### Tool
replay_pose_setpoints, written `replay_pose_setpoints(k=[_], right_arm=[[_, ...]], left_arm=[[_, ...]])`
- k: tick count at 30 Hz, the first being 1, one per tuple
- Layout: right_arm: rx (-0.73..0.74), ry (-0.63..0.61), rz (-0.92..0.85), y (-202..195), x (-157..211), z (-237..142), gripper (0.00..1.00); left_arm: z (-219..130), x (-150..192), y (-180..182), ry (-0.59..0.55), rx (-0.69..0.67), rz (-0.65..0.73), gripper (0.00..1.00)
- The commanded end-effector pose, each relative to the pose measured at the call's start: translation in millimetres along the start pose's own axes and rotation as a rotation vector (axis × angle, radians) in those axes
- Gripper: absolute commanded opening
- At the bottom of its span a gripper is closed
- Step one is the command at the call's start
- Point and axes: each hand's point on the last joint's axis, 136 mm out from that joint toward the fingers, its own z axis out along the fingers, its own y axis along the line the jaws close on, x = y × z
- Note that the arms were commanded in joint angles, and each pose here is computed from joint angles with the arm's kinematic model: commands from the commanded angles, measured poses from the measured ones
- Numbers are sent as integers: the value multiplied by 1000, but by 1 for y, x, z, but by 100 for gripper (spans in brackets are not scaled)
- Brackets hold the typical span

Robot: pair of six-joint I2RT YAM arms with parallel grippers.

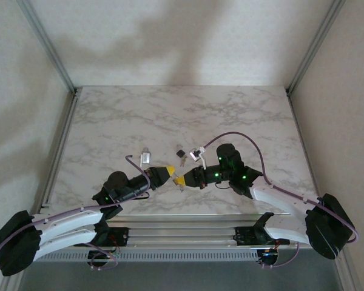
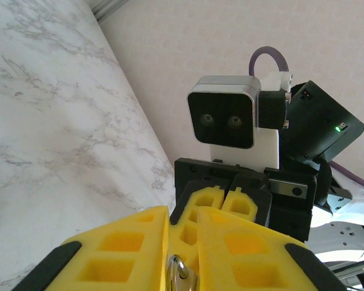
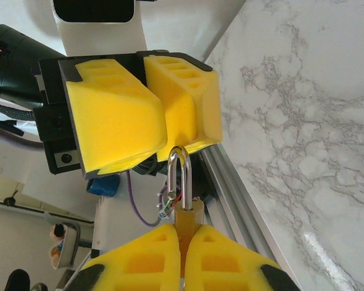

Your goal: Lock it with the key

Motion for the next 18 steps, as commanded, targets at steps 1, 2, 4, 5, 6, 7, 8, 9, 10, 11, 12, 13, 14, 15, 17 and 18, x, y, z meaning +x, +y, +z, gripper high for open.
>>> replay_pose_setpoints(k=[1, 2, 4, 5, 6, 7, 8, 9, 10, 11, 12, 13, 14, 15, 17, 18], right_arm=[[-41, -25, -46, 14, -13, 1, 0], [-40, -28, -45, 13, -13, 1, 0], [-42, -30, -48, 14, -14, 0, 0], [-42, -33, -48, 15, -14, 0, 0], [-42, -35, -50, 15, -14, -1, 0], [-43, -37, -53, 17, -14, -1, 0], [-39, -37, -55, 16, -14, -1, 0], [-35, -36, -56, 16, -14, -2, 0], [-35, -35, -57, 15, -13, -2, 0], [-35, -34, -56, 15, -14, -1, 0], [-37, -32, -55, 15, -13, -1, 0], [-39, -28, -50, 14, -13, 0, 0], [-39, -25, -46, 13, -12, 0, 0], [-40, -26, -48, 14, -12, 0, 0], [-39, -26, -44, 12, -12, 1, 0], [-39, -27, -44, 12, -12, 1, 0]], left_arm=[[-1, -4, -8, -12, 29, 8, 21], [0, -3, -7, -9, 26, 9, 22], [0, -2, -6, -5, 24, 8, 24], [0, -1, -5, -2, 22, 7, 25], [0, -1, -5, 0, 22, 7, 26], [0, -1, -4, 1, 18, 7, 26], [0, -1, -4, 1, 18, 7, 26], [0, -1, -4, 1, 19, 8, 25], [0, -1, -4, 0, 19, 8, 23], [0, -1, -5, 0, 20, 9, 23], [0, -1, -5, -1, 20, 10, 21], [0, -1, -5, -1, 21, 11, 19], [0, -2, -5, -3, 20, 11, 18], [-1, -2, -5, -3, 21, 12, 17], [-1, -3, -7, -7, 24, 13, 15], [-1, -3, -7, -7, 24, 13, 14]])
